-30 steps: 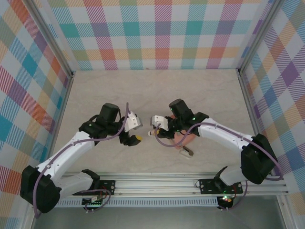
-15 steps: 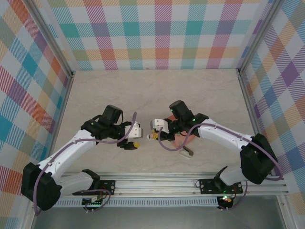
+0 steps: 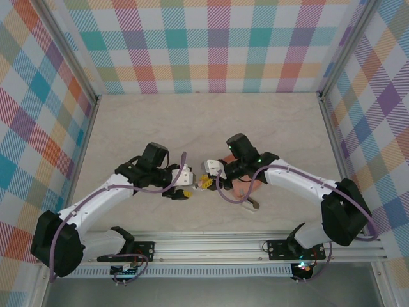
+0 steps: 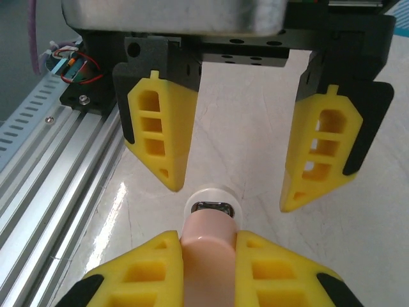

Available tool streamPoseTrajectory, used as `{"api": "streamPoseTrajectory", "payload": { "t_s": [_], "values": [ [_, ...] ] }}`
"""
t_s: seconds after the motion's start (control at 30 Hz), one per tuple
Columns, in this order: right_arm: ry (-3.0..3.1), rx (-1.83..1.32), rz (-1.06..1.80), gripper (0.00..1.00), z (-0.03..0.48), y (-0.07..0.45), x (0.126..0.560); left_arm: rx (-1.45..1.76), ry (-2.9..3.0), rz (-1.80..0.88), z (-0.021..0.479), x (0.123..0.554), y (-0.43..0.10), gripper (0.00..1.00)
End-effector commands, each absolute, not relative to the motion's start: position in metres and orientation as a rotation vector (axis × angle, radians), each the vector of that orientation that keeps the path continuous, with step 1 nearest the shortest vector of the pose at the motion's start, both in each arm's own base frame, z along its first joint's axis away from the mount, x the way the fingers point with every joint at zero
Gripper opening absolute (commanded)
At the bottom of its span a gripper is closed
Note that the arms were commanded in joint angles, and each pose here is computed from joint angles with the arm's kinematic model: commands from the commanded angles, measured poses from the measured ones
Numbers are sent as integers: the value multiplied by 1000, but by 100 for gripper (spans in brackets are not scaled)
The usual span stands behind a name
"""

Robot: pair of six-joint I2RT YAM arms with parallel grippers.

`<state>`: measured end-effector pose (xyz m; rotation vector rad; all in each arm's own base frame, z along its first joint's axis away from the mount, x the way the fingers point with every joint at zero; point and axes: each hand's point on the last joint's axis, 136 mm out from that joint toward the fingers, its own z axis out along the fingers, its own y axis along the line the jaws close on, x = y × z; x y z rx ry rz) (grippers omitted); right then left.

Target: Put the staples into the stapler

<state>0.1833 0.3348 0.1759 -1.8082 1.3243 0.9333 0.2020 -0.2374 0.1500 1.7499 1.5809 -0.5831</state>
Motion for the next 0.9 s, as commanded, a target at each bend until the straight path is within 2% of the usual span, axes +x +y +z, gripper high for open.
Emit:
{"api": "streamPoseTrajectory", "payload": {
  "t_s": [0.0, 0.47, 0.87],
  "values": [
    [1229, -1807, 1002, 11, 185, 345, 177, 1722, 1523, -671, 157, 197, -249, 60],
    [1232, -1796, 994, 10, 186, 347, 178, 1756, 1526, -718, 157, 190, -251, 46],
    [1234, -1790, 987, 12, 187, 345, 177, 1761, 1559, -699, 158, 193, -249, 22]
  ]
}}
